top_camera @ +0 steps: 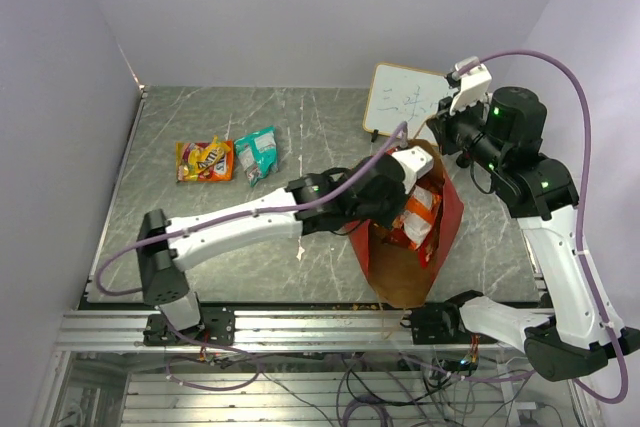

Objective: Take the snacks out of the paper bag

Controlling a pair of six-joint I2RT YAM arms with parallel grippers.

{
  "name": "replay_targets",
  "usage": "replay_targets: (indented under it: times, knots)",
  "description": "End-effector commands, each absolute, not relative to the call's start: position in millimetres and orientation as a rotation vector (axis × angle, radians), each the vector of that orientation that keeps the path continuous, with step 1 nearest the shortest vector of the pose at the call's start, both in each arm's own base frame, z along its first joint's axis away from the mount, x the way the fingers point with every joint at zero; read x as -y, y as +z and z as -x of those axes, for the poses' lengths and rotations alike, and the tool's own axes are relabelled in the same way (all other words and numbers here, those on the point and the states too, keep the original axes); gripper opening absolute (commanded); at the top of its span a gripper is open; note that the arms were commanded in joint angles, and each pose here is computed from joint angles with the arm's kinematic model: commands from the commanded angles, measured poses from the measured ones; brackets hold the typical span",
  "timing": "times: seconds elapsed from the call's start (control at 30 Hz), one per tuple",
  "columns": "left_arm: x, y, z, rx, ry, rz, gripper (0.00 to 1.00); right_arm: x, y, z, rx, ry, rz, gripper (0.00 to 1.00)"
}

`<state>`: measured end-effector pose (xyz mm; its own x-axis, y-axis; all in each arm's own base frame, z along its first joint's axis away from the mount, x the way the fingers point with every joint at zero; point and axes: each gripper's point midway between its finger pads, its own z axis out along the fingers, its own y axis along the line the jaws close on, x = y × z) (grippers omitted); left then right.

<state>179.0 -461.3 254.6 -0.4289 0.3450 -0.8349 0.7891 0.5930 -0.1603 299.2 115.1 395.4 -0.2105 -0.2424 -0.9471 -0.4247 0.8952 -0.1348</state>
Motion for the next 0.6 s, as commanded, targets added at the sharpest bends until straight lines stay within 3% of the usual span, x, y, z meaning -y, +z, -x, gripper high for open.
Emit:
replay_targets:
  times: [0.0, 0.2, 0.33, 0.57]
  knots:
    - [445.2, 328.7, -172.1, -1.832, -0.811, -0.921, 0.07, -111.5, 449.5, -305.2, -1.603, 0.179, 0.404, 0.0]
    - [396.4, 400.9, -183.5, -1.691, -0.766, -0.789, 0.07, -116.0, 447.0, -312.5, -1.603, 0.188, 0.408, 0.0]
    - [329.8, 444.4, -214.5, -1.634, -0.572, -0.481, 0.07, -118.2, 448.6, -315.3, -1.597, 0.195, 0.408, 0.0]
    - [204.3, 448.6, -265.9, -1.632, -0.215, 0.074, 0.07, -117.8, 445.6, -315.6, -1.603, 0.194, 0.405, 0.0]
